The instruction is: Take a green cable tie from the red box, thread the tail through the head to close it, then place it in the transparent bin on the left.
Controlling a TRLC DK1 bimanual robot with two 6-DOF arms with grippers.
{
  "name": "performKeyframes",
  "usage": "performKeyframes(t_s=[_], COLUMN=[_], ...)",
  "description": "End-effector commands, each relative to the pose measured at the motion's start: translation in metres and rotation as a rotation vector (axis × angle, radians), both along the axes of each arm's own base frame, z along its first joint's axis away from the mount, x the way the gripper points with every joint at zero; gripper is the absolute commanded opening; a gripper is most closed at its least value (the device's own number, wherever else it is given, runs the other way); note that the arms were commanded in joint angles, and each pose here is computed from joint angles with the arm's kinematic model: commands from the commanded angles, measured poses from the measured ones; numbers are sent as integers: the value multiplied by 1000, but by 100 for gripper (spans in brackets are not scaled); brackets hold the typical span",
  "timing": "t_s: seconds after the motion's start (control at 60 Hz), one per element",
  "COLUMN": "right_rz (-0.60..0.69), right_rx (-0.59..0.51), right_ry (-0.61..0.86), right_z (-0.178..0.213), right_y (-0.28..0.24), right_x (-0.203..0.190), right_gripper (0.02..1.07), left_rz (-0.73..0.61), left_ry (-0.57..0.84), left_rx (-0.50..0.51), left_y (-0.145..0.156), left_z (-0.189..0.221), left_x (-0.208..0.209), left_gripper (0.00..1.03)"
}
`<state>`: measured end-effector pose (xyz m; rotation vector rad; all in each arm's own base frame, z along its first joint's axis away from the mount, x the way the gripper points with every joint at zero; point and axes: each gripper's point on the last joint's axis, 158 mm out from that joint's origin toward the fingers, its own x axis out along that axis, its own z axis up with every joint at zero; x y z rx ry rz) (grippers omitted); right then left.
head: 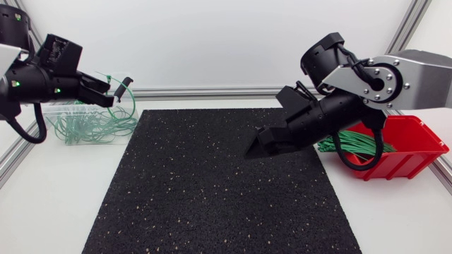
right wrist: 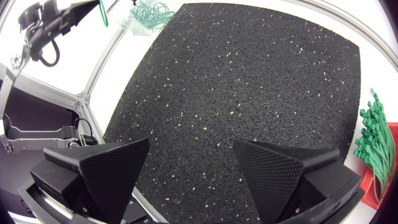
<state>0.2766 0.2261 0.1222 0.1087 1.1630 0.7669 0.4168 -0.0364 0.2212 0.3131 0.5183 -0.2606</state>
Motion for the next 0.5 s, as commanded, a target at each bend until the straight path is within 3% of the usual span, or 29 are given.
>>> performKeyframes(t_s=[0.0, 0.117, 0.217, 0.383, 0.483], right_rz=[17, 12, 7, 2, -4], right_rx=[-25, -34, -36, -37, -45], right_ry=[-36, -71, -87, -95, -100], right_z=[-5, -2, -1, -2, -5], right_y=[-3, -9, -14, -20, -24], right_x=[-10, -19, -26, -35, -39], right_gripper=[103, 103, 103, 103, 103], left_rz=[119, 281, 373, 479, 502], left_ry=[-85, -178, -213, -123, 59], left_rx=[-17, -19, 1, 39, 66], left_y=[39, 92, 122, 159, 165], left_z=[41, 81, 92, 46, -18], left_x=[32, 63, 84, 128, 143], left_gripper=[4, 4, 4, 4, 16])
